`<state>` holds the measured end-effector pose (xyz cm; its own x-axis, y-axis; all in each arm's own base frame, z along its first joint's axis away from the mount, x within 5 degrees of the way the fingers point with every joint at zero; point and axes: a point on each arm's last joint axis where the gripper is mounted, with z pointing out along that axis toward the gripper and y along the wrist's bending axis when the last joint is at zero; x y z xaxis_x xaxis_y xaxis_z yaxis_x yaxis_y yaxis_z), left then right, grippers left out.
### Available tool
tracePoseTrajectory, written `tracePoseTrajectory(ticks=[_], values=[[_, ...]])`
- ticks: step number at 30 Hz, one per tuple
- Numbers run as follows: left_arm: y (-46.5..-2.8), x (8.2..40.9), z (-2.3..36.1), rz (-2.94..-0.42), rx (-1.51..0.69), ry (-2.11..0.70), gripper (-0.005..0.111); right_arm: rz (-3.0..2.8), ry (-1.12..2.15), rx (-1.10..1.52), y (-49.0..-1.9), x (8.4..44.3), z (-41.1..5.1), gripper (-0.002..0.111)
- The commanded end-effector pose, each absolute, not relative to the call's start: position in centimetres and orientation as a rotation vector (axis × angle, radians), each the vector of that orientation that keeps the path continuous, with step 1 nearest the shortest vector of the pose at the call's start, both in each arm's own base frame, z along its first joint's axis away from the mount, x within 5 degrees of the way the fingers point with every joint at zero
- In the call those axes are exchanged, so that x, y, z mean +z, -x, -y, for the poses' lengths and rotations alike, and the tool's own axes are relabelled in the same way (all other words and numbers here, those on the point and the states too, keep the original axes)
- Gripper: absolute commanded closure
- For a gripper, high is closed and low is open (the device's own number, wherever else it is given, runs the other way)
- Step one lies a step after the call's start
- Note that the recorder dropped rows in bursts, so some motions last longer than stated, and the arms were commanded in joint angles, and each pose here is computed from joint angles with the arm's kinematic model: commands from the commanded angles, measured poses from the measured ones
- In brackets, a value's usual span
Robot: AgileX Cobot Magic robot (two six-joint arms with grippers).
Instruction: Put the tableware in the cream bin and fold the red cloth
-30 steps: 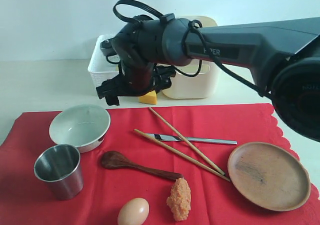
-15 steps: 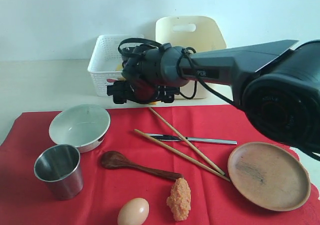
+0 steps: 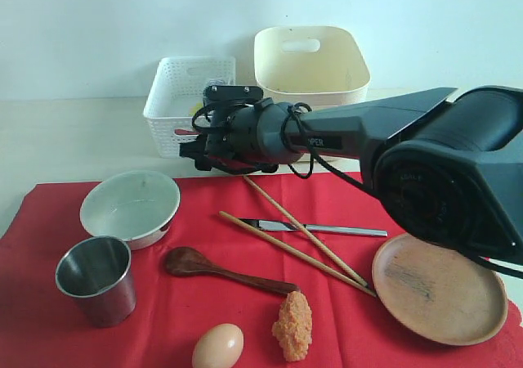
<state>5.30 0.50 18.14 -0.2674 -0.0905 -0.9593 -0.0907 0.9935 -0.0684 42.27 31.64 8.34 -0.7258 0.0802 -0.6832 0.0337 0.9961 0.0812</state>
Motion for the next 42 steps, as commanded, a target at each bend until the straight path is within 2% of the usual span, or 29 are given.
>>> tracePoseTrajectory(ticks=[1,5,10,31,36,42], values=[[-5.3,18.1,-0.5,-1.833,-0.003,0.129,0.106,-2.367,-0.053,0.096,-42.5,7.8,-31.8,0.055],[-5.3,18.1,-0.5,-1.833,-0.003,0.129,0.106,-2.371,-0.061,0.039,-42.5,7.8,-31.4,0.084],[-5.3,18.1,-0.5,-1.833,-0.003,0.129,0.106,-2.361,-0.069,-0.065,-42.1,8.4,-31.1,0.108],[-5.3,18.1,-0.5,-1.833,-0.002,0.127,0.106,-2.203,0.203,-0.149,-37.0,15.9,-36.1,0.108],[-5.3,18.1,-0.5,-1.833,-0.002,0.127,0.106,-2.125,0.362,0.011,-34.9,18.5,-38.9,0.108],[-5.3,18.1,-0.5,-1.833,-0.002,0.127,0.106,-1.996,0.438,0.313,-35.4,20.4,-40.5,0.108]])
